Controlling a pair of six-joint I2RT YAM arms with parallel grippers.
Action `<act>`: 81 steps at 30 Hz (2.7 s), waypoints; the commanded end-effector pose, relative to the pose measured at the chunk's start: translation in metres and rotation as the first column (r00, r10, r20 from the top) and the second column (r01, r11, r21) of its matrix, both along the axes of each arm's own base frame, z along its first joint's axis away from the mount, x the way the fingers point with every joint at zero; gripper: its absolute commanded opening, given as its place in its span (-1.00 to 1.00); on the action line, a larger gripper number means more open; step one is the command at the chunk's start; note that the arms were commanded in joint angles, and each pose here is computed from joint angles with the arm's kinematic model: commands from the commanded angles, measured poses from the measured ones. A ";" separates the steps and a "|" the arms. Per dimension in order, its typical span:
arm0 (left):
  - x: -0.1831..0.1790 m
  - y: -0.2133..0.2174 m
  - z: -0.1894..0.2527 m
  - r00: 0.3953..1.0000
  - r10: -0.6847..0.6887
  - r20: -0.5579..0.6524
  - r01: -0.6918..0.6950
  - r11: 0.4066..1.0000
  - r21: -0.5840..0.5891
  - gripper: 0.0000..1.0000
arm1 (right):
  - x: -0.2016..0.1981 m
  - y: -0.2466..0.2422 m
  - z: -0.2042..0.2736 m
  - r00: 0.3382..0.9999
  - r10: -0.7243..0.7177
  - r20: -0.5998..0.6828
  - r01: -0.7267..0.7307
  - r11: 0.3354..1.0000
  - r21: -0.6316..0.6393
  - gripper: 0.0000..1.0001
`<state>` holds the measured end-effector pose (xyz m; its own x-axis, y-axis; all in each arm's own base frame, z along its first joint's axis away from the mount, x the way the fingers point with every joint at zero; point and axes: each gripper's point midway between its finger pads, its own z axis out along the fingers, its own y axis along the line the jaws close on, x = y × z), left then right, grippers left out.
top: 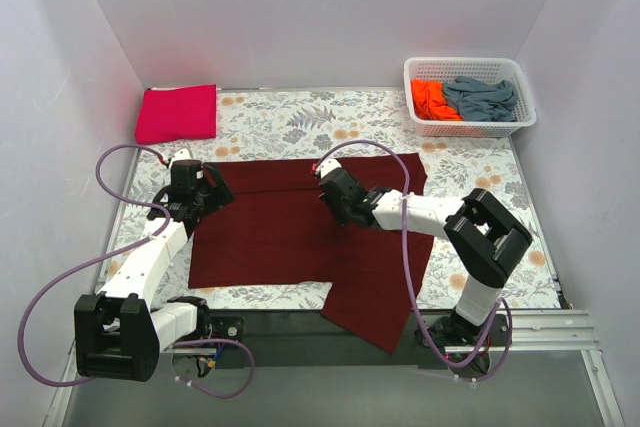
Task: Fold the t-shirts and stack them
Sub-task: Fold the tshirt
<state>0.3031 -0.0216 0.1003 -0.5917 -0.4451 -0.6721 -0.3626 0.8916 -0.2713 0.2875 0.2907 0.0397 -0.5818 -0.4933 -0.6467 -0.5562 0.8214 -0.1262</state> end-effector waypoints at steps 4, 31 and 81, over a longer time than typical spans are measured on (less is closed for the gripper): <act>0.002 0.001 0.002 1.000 -0.005 0.013 0.005 1.000 0.011 0.53 | -0.015 0.001 0.004 0.987 0.156 -0.045 -0.158 0.986 -0.055 -0.86; 0.096 0.012 -0.003 0.994 0.100 -0.051 -0.105 0.990 -0.095 0.39 | 0.118 -0.147 0.074 0.924 -0.380 -0.035 0.370 0.869 0.327 -0.21; -0.023 0.050 0.008 0.879 0.417 -0.231 -0.427 0.904 0.008 0.29 | 0.009 -0.182 0.067 0.889 -0.405 -0.214 0.451 0.858 0.248 0.23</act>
<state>0.3362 0.0212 0.1476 -0.4382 -0.6757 -0.5928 -0.6526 0.6927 -0.3072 0.3437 0.1054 0.1295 -0.7195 0.1208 -0.6839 -0.1100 0.9525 0.2840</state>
